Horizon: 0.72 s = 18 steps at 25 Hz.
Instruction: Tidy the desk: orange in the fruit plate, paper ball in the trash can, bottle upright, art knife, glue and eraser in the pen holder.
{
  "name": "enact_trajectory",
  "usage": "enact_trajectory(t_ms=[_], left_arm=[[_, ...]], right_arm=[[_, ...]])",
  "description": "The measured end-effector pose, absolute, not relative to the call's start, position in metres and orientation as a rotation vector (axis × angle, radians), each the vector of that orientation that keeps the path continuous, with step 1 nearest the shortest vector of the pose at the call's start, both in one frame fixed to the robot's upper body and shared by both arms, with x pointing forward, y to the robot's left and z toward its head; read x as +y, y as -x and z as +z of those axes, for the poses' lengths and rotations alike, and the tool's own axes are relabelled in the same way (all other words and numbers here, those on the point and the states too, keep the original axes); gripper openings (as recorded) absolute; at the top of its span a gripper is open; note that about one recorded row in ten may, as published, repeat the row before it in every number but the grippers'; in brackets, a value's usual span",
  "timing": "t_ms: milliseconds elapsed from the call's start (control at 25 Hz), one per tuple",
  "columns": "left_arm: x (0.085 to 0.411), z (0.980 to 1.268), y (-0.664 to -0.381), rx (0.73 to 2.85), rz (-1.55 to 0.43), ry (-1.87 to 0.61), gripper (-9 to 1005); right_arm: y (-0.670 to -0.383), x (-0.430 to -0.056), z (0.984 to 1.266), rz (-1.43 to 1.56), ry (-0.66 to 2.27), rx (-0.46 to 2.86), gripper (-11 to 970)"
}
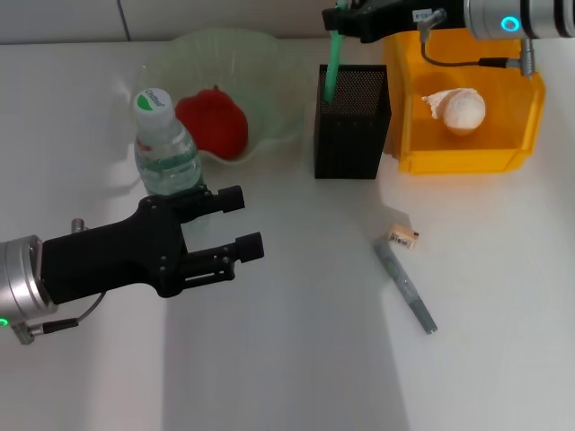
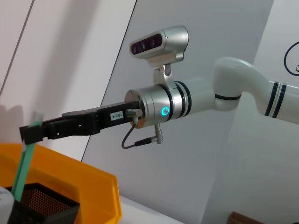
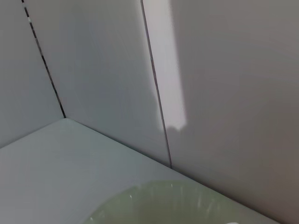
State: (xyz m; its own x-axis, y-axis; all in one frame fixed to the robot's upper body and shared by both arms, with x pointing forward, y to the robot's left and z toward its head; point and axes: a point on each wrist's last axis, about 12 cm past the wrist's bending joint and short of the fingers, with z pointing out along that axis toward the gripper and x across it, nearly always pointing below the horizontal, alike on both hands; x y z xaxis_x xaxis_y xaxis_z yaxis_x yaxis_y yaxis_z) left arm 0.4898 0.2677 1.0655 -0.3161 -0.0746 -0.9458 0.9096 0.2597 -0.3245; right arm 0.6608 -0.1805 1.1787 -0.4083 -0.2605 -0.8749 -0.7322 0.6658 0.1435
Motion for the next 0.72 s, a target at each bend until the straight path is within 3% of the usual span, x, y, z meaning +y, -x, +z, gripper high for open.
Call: enact_trajectory(t_ms=[400, 720], left_arm=[[0.266, 1.065, -0.492, 1.546, -1.237, -0.812, 755], [0.266, 1.065, -0.493, 1.548, -1.233, -0.814, 755]], right_arm=[[-0.663, -0.171, 1.172, 0.684, 0.764, 1.973, 282], [-0.654, -0.183, 1.183, 0.731, 0.752, 1.931, 444]])
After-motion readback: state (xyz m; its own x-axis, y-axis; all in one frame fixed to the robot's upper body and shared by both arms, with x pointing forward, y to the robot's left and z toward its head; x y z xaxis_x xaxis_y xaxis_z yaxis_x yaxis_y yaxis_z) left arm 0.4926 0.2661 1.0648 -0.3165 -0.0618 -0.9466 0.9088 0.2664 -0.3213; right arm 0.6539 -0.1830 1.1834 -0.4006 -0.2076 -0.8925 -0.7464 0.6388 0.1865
